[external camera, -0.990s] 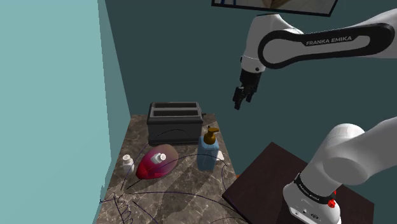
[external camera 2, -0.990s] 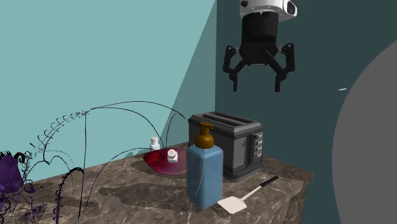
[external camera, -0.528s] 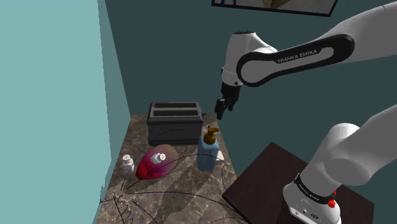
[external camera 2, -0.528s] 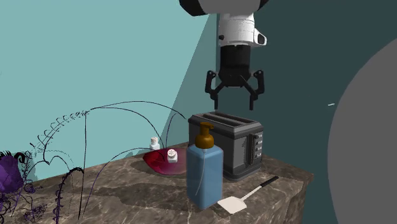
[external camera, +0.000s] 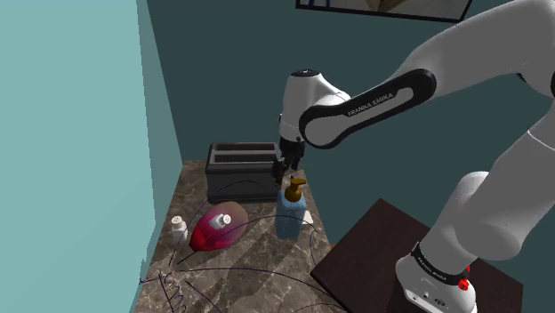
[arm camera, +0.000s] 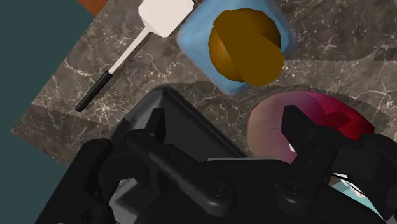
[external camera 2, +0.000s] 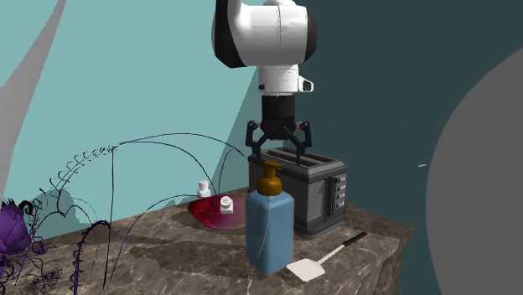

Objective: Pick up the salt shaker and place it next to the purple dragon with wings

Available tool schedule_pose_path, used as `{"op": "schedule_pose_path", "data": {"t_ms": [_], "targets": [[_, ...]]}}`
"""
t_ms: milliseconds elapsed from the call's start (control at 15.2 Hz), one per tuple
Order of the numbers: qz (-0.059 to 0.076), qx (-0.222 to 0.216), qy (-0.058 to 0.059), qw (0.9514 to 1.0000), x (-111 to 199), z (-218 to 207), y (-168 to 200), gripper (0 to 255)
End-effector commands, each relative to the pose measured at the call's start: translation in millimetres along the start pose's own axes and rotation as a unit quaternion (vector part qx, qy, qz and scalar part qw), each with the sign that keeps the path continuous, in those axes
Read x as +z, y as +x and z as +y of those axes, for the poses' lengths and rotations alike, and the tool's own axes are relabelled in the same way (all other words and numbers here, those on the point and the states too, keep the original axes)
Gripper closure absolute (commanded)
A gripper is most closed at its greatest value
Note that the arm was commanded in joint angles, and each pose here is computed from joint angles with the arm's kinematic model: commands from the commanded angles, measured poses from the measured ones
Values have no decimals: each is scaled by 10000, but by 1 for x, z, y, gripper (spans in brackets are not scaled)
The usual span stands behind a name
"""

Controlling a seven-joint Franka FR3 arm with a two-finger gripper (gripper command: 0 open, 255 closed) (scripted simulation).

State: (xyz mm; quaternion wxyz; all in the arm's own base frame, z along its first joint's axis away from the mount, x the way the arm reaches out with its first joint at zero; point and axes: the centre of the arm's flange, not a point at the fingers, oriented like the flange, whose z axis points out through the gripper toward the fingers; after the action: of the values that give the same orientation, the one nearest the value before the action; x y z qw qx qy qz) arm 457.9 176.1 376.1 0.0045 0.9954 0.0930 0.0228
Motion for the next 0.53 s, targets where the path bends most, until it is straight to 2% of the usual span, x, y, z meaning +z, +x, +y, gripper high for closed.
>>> {"op": "schedule_pose_path", "data": {"t_ms": [0,462], "targets": [[51,-102,1,9999,15,-15,15,0],[203,-457,-16,9987,69,-73,59,0]]}}
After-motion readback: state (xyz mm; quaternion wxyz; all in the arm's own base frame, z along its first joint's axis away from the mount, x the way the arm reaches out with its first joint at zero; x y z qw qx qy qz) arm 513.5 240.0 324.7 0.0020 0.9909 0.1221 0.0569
